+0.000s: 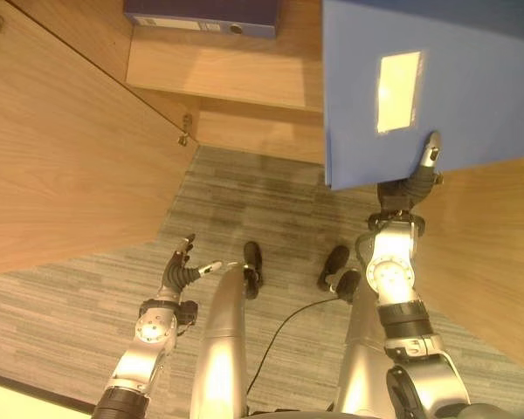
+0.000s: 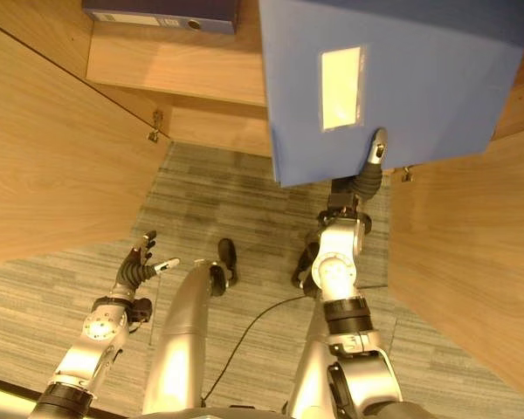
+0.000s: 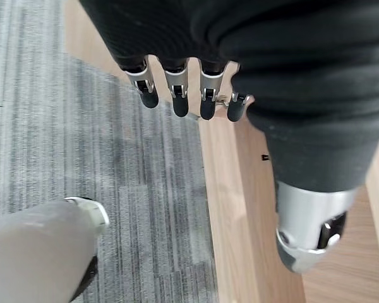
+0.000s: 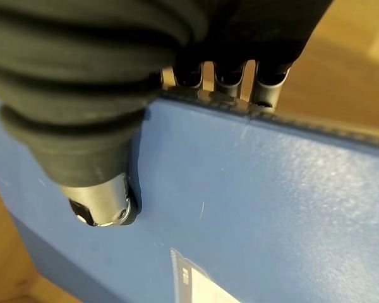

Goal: Put the empty folder in the office cabinet

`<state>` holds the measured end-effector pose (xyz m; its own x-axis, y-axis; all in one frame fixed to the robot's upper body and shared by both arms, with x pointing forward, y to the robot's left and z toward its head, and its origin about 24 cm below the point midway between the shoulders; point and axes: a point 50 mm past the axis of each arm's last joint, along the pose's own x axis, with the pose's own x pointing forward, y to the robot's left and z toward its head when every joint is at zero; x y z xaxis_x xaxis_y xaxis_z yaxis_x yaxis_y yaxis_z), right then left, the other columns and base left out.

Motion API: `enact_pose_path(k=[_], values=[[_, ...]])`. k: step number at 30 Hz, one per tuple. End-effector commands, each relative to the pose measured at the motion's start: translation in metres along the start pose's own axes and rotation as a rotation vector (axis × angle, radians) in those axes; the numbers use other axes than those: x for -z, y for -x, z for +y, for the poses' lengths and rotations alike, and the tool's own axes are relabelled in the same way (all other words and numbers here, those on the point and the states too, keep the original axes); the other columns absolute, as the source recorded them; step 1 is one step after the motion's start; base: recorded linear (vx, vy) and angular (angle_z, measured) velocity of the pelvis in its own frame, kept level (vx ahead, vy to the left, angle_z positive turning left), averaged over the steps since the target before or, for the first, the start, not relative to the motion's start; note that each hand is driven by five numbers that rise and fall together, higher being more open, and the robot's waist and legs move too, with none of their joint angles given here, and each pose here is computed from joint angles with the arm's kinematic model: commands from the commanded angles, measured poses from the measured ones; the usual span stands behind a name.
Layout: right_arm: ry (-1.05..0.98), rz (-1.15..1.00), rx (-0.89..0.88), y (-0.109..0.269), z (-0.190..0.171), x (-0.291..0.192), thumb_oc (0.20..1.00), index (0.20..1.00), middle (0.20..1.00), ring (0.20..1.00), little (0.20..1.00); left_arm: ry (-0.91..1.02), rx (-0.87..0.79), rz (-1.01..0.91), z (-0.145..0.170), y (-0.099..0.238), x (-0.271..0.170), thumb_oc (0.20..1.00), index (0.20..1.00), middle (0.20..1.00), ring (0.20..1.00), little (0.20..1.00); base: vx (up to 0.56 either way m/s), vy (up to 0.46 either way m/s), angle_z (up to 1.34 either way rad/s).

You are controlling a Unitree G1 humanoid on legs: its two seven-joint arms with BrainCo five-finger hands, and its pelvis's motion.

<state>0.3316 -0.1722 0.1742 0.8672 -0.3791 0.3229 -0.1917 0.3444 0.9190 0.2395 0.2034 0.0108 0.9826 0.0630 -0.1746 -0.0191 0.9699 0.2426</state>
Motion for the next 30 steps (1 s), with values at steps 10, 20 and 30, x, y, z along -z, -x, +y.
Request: enact_pose_path(k=[10,20,30], values=[[-0.023,-0.407,-0.089,-0.075,0.095,-0.088,0.2,0.2,0.2,0.2,0.2,-0.126,-0.021,0.06,0.027,0.01,0.015,1.0,1.0,1.0,1.0,1.0,0.03,-0.034,0.08],[0.147,-0.455,-0.008,-0.11,0.124,-0.121,0.2,0.2,0.2,0.2,0.2,-0.143,-0.032,0.075,0.037,0.01,0.018,1.0,1.0,1.0,1.0,1.0,0.01,-0.001,0.09],[0.306,-0.416,0.266,-0.137,0.095,-0.154,0.2,0.2,0.2,0.2,0.2,-0.138,-0.052,0.086,0.045,0.012,0.019,1.0,1.0,1.0,1.0,1.0,0.01,-0.014,0.05]])
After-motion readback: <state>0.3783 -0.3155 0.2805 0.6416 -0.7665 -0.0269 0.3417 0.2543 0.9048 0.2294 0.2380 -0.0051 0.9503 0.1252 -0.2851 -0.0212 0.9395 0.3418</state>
